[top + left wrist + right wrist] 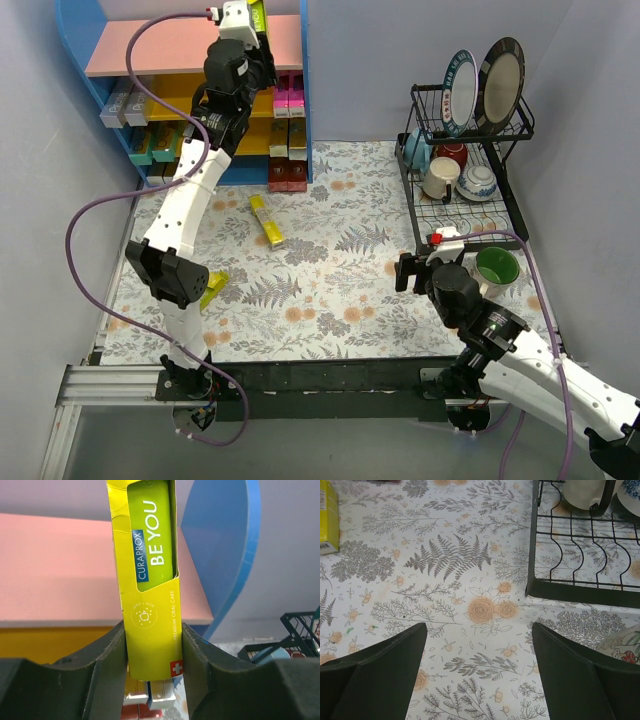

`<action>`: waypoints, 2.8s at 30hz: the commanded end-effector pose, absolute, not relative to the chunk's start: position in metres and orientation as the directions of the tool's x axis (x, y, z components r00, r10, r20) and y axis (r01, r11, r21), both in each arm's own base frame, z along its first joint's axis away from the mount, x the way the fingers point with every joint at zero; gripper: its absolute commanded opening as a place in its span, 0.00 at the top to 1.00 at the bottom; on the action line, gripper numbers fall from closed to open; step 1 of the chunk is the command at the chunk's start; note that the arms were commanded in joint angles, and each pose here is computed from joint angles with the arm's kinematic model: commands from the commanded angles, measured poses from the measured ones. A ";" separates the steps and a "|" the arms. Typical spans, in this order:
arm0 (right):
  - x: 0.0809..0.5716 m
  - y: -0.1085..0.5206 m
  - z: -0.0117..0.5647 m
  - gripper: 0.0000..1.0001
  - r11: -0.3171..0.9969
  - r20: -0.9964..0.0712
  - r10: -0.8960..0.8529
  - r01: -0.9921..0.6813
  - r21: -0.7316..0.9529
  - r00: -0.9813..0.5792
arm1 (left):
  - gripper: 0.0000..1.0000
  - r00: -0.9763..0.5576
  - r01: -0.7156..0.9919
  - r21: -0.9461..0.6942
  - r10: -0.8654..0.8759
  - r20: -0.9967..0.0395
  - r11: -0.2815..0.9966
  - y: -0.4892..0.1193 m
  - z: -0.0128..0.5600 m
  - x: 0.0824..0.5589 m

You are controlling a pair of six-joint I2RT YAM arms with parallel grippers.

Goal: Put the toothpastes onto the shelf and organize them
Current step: Place the toothpaste on the shelf, then move the toothpaste to the center of the board.

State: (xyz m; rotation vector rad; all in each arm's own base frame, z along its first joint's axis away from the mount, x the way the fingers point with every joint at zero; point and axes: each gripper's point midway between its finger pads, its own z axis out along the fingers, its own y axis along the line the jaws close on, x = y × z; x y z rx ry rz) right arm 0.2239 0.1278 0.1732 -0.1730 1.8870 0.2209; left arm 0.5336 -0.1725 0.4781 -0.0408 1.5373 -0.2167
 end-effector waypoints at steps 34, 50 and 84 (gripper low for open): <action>0.234 0.140 0.186 0.05 0.967 -0.954 -0.008 -0.246 0.069 -0.298 | 0.53 0.021 0.444 -0.336 -0.385 -0.923 0.831 -0.219 0.467 0.586; 0.234 0.143 0.186 0.06 0.964 -0.953 -0.006 -0.255 0.075 -0.302 | 0.41 0.005 0.528 -0.418 -0.495 -0.869 0.739 -0.209 0.485 0.575; 0.280 0.326 0.145 0.12 0.708 -0.883 -0.231 -0.693 0.136 -0.409 | 0.02 -0.092 -0.115 -0.369 -0.379 -0.921 0.922 -0.036 0.270 0.304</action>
